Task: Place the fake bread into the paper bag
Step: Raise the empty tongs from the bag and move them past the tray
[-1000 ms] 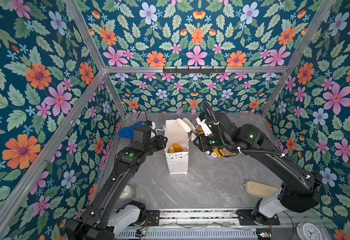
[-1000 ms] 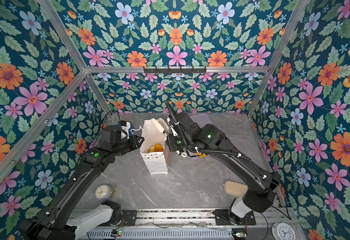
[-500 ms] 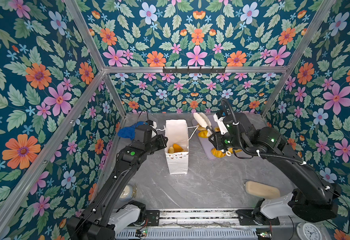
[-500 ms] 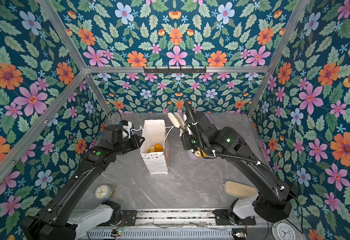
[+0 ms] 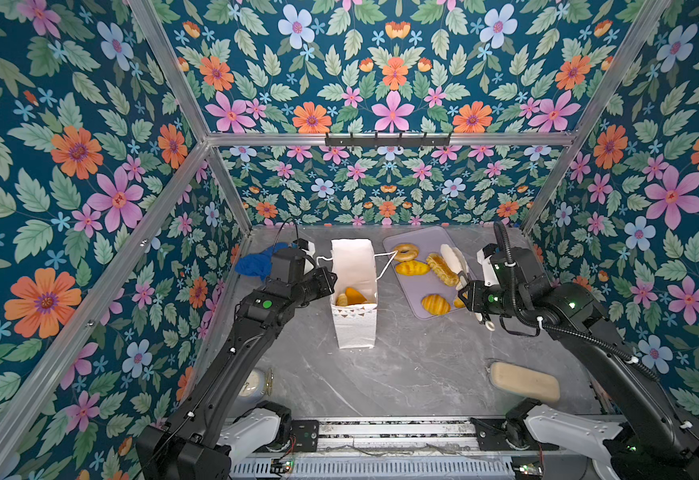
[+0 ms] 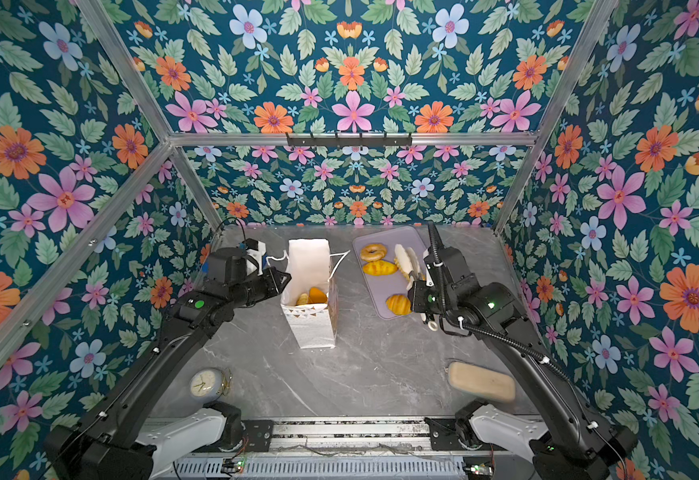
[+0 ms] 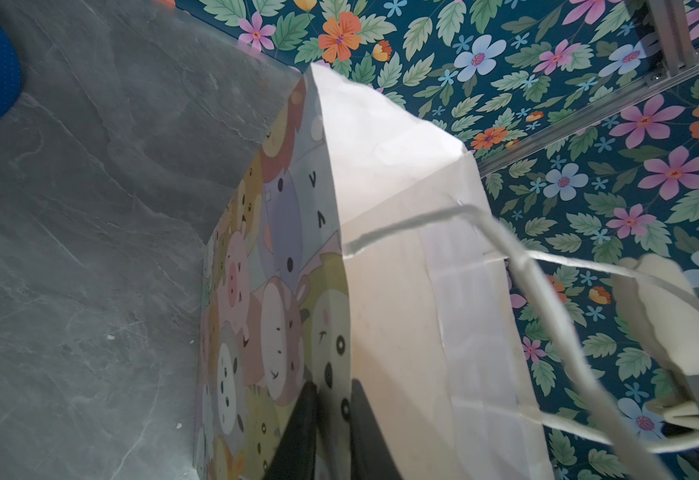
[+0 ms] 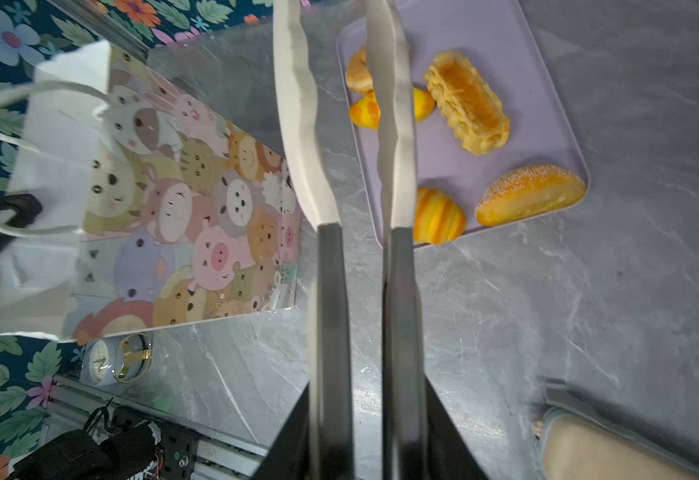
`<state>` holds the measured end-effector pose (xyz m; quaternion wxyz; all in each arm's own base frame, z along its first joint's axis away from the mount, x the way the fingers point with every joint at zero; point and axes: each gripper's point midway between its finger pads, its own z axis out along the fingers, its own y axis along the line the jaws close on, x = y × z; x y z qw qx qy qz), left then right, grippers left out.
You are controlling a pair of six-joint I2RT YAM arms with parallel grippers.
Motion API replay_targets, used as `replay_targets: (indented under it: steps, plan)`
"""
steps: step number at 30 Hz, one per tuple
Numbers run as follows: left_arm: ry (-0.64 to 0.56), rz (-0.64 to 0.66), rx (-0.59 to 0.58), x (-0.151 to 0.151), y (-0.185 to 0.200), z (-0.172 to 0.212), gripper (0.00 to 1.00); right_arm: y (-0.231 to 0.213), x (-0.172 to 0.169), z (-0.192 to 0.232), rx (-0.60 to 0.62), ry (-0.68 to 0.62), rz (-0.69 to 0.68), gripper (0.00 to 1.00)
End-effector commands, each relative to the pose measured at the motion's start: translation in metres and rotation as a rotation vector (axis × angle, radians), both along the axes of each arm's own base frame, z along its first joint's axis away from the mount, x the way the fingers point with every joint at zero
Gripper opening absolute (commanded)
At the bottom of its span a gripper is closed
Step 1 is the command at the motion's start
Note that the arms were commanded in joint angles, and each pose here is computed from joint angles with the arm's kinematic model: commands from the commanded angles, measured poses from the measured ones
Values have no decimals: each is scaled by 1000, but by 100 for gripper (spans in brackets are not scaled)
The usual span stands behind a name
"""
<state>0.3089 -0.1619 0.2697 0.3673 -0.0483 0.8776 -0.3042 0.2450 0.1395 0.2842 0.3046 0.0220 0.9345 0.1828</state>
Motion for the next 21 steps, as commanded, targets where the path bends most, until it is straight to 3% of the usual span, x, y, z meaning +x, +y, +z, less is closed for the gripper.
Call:
replay_targets:
  steps: [1,21]
  plan:
    - [-30,0,-8,1,0,6,17,3,2,-7,74,15,-18,34]
    - [-16,0,-12,3,-2,-3,17,-33,-14,-88,32,194,-140,34]
